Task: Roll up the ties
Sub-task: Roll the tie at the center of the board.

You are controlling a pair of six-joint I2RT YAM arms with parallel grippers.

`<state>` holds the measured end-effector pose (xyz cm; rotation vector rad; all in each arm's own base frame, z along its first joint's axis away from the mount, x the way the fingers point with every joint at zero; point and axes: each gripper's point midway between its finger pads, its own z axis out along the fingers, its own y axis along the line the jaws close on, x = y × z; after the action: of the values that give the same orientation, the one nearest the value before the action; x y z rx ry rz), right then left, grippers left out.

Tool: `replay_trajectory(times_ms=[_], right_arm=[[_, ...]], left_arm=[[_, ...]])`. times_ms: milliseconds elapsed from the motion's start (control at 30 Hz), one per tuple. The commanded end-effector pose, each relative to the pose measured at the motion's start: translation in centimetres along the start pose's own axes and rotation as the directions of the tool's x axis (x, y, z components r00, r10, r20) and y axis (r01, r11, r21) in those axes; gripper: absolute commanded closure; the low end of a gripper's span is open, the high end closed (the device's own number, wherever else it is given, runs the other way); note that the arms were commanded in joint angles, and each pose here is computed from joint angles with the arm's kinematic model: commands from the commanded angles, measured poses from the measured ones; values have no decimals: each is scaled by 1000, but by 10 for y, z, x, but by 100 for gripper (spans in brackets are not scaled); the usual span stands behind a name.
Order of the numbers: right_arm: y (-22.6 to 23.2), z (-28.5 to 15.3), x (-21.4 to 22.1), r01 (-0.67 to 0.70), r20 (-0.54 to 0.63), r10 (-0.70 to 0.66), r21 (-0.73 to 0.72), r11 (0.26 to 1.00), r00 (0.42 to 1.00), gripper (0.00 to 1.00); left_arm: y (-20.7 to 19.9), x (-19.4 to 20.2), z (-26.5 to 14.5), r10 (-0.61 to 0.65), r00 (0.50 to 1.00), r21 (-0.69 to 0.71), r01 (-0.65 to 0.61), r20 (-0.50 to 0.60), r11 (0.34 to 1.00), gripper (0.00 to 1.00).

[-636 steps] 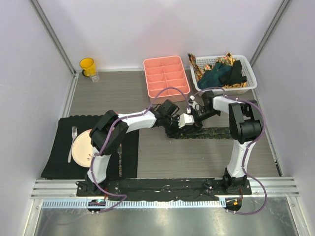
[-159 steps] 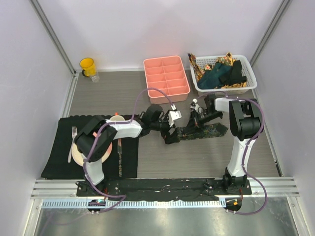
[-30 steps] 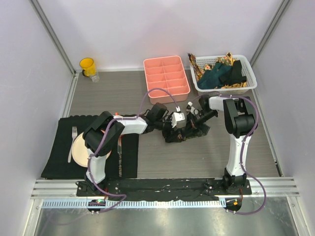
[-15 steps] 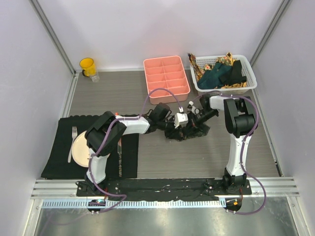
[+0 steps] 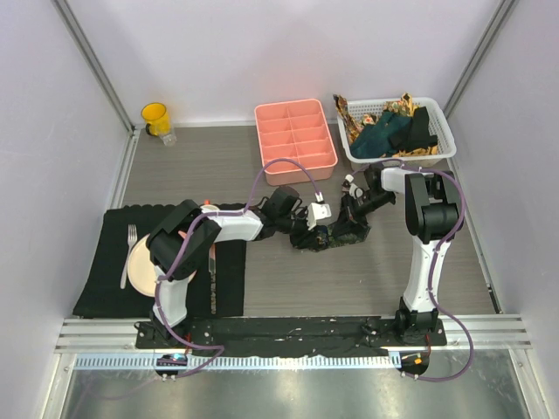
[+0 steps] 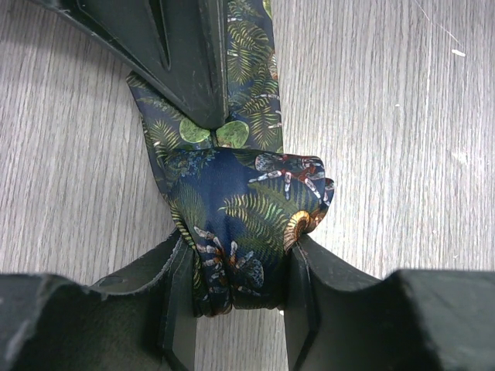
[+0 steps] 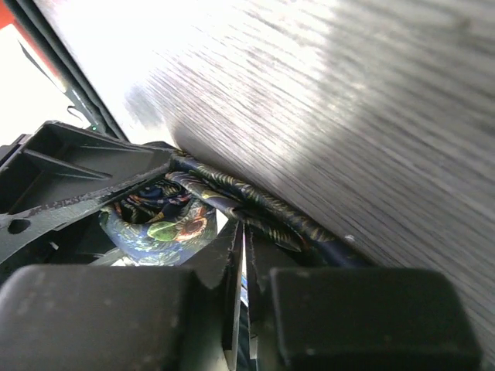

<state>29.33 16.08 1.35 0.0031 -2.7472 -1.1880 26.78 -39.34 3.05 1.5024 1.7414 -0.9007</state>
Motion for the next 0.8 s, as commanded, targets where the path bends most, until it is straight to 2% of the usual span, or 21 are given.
replay_trajectory(times_ms=[0,133,233,433,567,600,633,767], right_arm=[[-56,7,-2,58,-15,-57,251,966,998,93],[-68,5,-4,54,-19,-51,294,954,999,96],[-67,4,-5,60,-22,-56,310,949,998,97],[-69,1,-7,77,-25,-73,345,936,997,98],[-70,0,-6,90,-36,-82,341,936,996,98],[-69,1,-6,97,-41,-88,334,938,995,98],[-65,2,-6,107,-45,-98,315,943,994,98],[-23,-9,-12,163,-24,-161,147,976,987,93]], left_arm=[[-2,5,-10,-76,996,-38,74,-53,997,92],[12,-28,-21,-79,997,-117,81,22,990,91],[16,-33,-29,-81,997,-158,83,16,984,91],[28,6,-31,-51,991,-226,22,-126,974,91],[32,45,-24,-65,960,-221,3,-272,975,89],[35,43,-22,-63,957,-222,-2,-283,975,89],[31,51,-22,-71,944,-201,5,-322,980,89],[23,58,-19,-64,933,-153,10,-355,988,91]])
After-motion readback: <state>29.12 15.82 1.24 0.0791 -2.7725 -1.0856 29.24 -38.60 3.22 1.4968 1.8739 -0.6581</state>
